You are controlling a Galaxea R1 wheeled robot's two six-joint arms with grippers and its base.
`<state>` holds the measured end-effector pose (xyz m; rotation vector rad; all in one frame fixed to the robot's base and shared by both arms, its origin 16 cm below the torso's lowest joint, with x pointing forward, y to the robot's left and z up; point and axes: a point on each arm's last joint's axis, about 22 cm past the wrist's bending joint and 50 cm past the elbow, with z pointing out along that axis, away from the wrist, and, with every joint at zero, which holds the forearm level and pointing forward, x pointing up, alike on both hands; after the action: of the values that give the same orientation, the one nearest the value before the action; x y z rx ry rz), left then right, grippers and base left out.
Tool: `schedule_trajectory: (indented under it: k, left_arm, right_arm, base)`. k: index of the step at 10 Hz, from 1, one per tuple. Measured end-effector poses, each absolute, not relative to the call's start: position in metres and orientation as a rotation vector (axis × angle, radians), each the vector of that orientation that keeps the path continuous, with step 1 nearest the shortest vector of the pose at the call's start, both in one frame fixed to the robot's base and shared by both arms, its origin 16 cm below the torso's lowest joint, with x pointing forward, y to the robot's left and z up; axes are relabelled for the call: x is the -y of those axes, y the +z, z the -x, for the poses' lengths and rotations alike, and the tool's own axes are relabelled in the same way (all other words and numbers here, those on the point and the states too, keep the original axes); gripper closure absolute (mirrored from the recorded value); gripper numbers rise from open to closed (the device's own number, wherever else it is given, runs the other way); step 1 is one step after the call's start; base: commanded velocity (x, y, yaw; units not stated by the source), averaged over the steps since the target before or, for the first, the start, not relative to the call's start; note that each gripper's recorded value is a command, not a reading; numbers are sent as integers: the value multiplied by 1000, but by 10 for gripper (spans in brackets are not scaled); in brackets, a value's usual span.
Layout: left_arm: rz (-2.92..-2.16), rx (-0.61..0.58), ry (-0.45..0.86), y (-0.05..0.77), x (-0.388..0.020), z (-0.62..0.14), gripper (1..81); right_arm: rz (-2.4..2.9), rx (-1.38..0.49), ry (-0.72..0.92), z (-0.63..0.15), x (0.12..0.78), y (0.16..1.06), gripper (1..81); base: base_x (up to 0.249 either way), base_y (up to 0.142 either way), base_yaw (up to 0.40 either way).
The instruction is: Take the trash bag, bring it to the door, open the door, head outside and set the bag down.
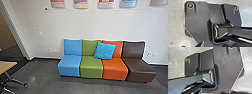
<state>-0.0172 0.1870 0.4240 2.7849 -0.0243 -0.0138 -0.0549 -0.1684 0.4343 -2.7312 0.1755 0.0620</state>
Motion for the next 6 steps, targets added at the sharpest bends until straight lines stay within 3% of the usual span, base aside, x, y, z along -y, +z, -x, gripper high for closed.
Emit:
schedule_trajectory:
  k: [3, 6]
  left_arm:
    - [-2795, 22, -14, 426, -212, 17, 10]
    - [-2722, 22, -21, 439, -198, 16, 10]
  right_arm:
    - [2677, -176, 87, 55, 161, 446, 10]
    - [2627, -189, 94, 52, 169, 462, 10]
  base:
    - [0, 0, 0]
    - [0, 0, 0]
